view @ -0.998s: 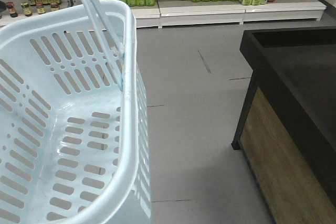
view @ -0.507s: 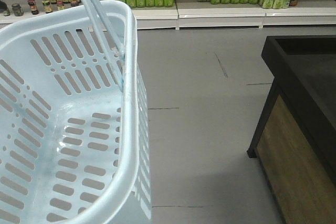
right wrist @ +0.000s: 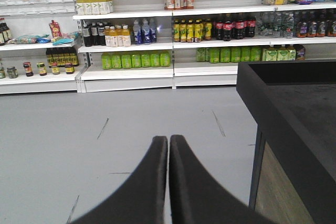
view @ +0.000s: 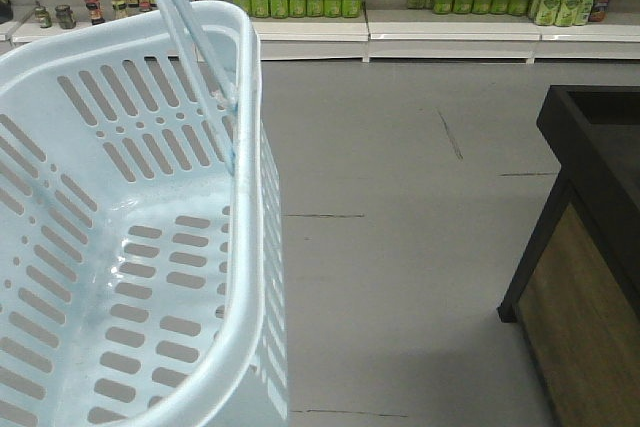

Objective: Pick three apples into basket with both arms
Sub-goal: 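Drive the base along the aisle holding the basket in the left gripper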

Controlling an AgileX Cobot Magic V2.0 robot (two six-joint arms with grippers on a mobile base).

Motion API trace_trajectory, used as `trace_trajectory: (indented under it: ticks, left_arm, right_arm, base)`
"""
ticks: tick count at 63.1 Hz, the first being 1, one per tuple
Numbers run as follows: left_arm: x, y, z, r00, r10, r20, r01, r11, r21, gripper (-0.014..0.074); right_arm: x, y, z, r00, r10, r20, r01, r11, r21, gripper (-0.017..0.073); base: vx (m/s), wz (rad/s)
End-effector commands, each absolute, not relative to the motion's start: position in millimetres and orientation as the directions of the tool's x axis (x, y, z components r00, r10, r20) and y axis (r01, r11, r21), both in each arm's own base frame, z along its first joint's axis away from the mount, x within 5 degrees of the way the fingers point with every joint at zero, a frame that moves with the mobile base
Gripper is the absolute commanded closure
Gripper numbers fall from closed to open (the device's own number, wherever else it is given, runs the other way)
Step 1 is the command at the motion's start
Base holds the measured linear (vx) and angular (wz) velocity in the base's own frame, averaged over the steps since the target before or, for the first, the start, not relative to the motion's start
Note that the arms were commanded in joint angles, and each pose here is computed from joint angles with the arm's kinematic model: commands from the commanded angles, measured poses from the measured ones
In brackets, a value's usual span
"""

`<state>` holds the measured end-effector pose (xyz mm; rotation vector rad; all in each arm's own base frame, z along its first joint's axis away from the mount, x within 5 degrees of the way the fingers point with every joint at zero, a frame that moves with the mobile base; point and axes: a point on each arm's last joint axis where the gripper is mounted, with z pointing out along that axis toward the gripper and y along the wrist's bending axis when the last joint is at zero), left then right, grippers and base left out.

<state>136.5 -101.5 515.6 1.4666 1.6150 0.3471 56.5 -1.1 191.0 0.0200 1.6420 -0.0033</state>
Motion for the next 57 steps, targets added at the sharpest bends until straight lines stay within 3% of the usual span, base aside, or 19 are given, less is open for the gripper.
trace_trajectory:
  ticks: [1,57]
  left_arm:
    - [132.3,-97.5,528.8,0.142,0.876,-0.461,0.596,0.296,0.746,0.06]
    - [132.3,-97.5,528.8,0.142,0.876,-0.461,0.596,0.296,0.746,0.06]
  right_arm:
    - [56.3,-1.0,194.3,0.005,-0.001,-1.0,0.014,1.0,0.0,0.0568]
    - [56.3,-1.0,194.3,0.005,-0.001,-1.0,0.014,1.0,0.0,0.0568]
  base:
    - [0.1,0.06]
    - [0.14,0.04]
